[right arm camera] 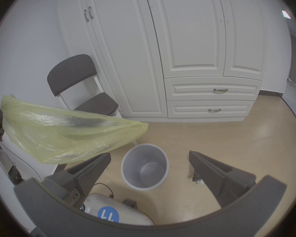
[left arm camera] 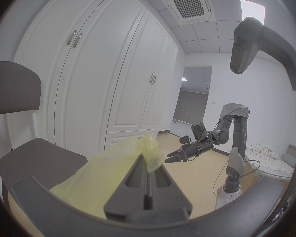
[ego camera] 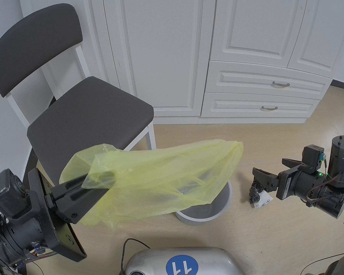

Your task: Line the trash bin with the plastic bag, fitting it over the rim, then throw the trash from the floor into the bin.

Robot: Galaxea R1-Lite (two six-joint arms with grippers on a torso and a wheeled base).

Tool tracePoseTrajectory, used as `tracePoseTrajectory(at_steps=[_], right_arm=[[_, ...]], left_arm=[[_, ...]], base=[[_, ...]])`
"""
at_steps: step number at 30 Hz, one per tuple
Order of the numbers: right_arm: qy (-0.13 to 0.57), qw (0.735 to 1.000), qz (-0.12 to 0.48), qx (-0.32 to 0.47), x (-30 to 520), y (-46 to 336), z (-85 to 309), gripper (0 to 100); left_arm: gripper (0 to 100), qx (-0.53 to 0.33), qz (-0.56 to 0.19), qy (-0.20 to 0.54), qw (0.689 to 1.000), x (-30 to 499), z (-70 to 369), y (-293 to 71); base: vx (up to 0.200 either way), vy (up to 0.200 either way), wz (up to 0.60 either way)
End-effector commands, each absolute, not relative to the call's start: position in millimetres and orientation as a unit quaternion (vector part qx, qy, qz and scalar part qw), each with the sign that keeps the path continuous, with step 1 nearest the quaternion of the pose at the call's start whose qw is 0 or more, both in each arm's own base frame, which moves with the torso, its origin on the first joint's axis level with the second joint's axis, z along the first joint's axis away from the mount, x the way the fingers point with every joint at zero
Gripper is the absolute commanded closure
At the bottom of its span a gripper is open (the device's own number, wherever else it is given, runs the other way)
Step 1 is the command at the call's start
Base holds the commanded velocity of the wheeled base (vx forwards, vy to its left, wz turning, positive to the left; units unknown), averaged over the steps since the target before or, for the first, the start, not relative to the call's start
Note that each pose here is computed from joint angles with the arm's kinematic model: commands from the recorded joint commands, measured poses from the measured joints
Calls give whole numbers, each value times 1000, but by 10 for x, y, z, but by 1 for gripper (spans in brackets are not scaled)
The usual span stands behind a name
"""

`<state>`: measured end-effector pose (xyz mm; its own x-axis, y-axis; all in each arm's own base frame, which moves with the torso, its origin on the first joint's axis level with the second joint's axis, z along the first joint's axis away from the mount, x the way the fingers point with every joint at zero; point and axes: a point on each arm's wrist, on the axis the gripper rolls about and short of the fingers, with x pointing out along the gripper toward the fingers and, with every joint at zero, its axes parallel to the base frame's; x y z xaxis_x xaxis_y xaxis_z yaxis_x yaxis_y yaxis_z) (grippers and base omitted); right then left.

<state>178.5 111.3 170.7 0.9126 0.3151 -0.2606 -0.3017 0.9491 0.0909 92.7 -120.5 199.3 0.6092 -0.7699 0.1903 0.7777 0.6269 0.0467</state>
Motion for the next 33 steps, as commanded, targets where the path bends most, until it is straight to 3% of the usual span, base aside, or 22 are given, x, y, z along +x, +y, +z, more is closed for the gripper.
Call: tracePoseTrajectory(at_steps=[1,15,33], right_arm=[[154,974,164,17,1801,1167,1625,0],[184,967,178,12,1835,1298,1476,0],[141,969,200,36,1659,1152,1773,0]], left_arm=[[100,-22,-431,-99,896,912,1996,-1182],[100,-21,-433,-100,895,895,1987,-1168],[100,-20,-465,-103,879,882,1938,-1164]], base=[[0,0,0],[0,0,0],[0,0,0]])
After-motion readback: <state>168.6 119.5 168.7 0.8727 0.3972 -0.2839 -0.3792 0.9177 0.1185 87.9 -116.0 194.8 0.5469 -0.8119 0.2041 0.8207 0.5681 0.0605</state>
